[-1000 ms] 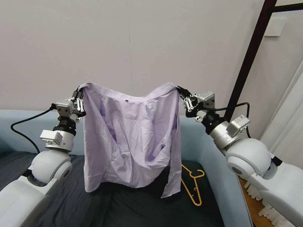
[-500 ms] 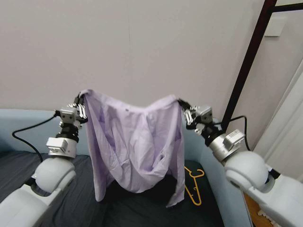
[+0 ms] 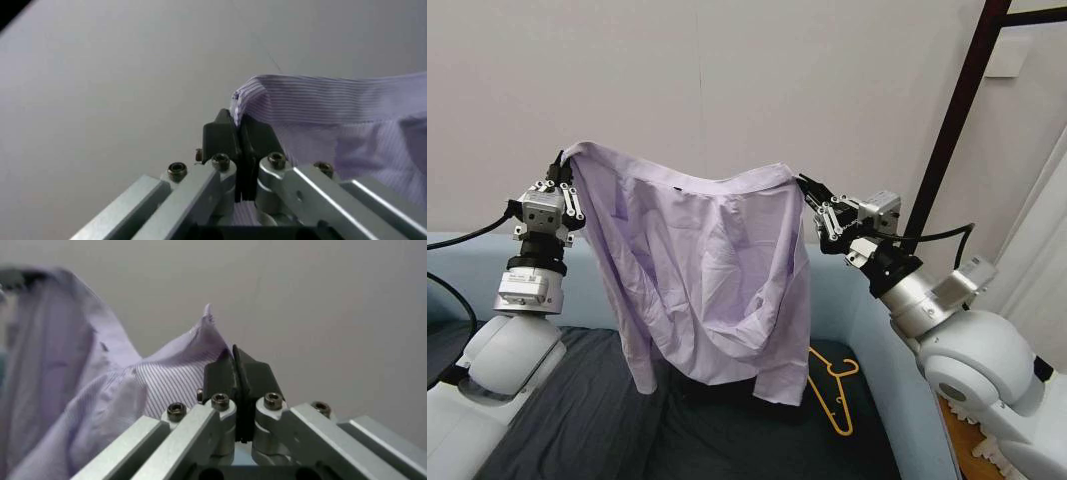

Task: Pick up the clothes from the sofa and hang them on the clothes hanger.

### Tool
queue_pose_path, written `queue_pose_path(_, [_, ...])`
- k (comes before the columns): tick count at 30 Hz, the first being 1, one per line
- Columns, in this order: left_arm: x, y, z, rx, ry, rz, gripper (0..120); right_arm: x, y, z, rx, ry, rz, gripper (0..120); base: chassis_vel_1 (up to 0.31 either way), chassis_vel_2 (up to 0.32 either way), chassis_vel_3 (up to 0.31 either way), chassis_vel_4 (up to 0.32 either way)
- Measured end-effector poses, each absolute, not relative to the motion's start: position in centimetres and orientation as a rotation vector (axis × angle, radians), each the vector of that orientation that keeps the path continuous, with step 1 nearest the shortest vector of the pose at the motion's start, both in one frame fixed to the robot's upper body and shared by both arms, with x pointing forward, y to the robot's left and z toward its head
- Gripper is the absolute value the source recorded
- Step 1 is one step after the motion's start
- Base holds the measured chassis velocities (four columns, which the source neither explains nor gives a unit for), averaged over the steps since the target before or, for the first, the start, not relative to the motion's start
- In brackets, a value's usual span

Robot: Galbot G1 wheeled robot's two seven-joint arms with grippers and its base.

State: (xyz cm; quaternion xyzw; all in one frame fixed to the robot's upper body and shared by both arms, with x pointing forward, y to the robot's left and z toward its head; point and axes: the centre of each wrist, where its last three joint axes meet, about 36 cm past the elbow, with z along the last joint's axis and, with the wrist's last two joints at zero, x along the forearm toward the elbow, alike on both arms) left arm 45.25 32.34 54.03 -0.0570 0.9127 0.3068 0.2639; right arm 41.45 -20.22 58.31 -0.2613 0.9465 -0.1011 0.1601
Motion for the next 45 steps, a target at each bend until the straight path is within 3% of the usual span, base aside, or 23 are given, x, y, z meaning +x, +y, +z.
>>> queue_pose_path(6, [45.1,31.5,44.2,-0.091,2.687,0.908,0,40.9,-17.5,50.8,-0.633,2.989,-0.522,0,0.0,0.0,0.0,0.0])
queue_pose_path(10, [45.0,30.7,41.4,-0.079,2.751,0.924,0,40.8,-16.2,49.7,-0.627,3.093,-0.495,0,0.0,0.0,0.0,0.0])
queue_pose_path(13, [45.7,30.3,41.9,-0.104,2.738,0.891,0,41.4,-16.1,50.3,-0.648,3.068,-0.422,0,0.0,0.0,0.0,0.0])
queue_pose_path(18, [46.5,30.0,48.3,-0.143,2.593,0.805,0,42.6,-17.3,55.2,-0.694,2.913,-0.236,0,0.0,0.0,0.0,0.0])
queue_pose_path(20, [46.4,30.2,53.1,-0.153,2.499,0.787,0,42.9,-18.5,58.9,-0.726,2.789,-0.196,0,0.0,0.0,0.0,0.0])
queue_pose_path(26, [45.0,32.0,64.2,-0.219,2.332,0.795,0,42.0,-20.8,67.0,-0.727,2.552,-0.194,0,0.0,0.0,0.0,0.0])
queue_pose_path(31, [42.8,33.5,69.6,-0.289,2.248,0.899,0,38.8,-21.8,71.5,-0.682,2.471,-0.291,0,0.0,0.0,0.0,0.0])
queue_pose_path(34, [42.6,33.5,68.1,-0.273,2.28,0.931,0,38.4,-21.4,70.1,-0.636,2.532,-0.327,0,0.0,0.0,0.0,0.0])
queue_pose_path(41, [43.8,33.2,57.2,-0.2,2.63,0.836,0,43.6,-18.8,58.3,-0.558,2.748,-0.433,0,0.0,0.0,0.0,0.0])
queue_pose_path(42, [43.8,33.2,57.2,-0.2,2.63,0.836,0,43.6,-18.8,58.3,-0.558,2.748,-0.433,0,0.0,0.0,0.0,0.0])
queue_pose_path(45, [44.6,31.1,48.4,-0.149,2.832,0.756,0,47.9,-15.3,50.9,-0.532,2.871,-0.261,0,0.0,0.0,0.0,0.0])
